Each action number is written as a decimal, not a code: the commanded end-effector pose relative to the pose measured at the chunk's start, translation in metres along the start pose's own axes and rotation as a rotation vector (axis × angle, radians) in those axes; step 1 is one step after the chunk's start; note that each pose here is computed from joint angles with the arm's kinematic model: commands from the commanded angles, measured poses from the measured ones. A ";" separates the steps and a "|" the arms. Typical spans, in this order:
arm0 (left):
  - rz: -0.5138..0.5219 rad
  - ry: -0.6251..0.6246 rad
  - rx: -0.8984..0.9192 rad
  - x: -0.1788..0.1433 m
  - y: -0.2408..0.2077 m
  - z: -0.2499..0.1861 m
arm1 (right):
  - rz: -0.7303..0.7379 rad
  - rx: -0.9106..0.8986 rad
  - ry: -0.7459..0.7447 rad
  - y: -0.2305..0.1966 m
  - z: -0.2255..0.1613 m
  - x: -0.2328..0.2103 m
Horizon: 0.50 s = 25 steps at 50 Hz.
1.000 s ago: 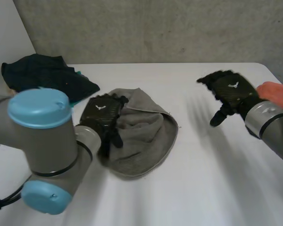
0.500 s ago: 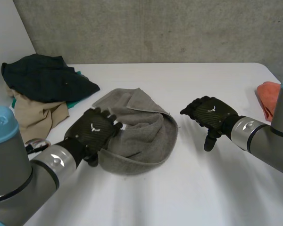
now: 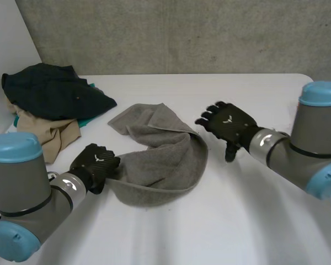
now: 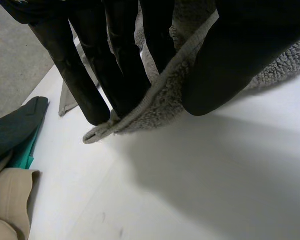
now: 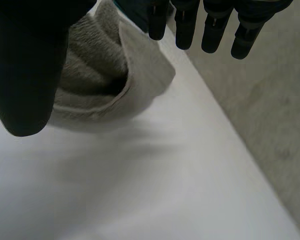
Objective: Fold the laundry.
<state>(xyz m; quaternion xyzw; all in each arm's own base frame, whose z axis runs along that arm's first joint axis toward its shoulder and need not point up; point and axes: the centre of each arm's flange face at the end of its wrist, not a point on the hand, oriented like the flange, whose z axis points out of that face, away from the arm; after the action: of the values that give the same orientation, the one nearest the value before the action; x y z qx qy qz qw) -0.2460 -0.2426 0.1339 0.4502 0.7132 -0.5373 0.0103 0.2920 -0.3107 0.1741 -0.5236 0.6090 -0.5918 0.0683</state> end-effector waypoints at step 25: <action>-0.166 -0.247 0.359 -0.070 -0.095 -0.054 | -0.370 0.123 0.199 -0.038 0.082 0.018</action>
<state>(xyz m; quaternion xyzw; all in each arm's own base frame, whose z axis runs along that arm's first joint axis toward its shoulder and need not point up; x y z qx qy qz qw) -0.2388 -0.2400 0.2339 0.3404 0.6605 -0.6690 -0.0176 0.3648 -0.3511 0.1301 -0.6668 0.4302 -0.6069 -0.0438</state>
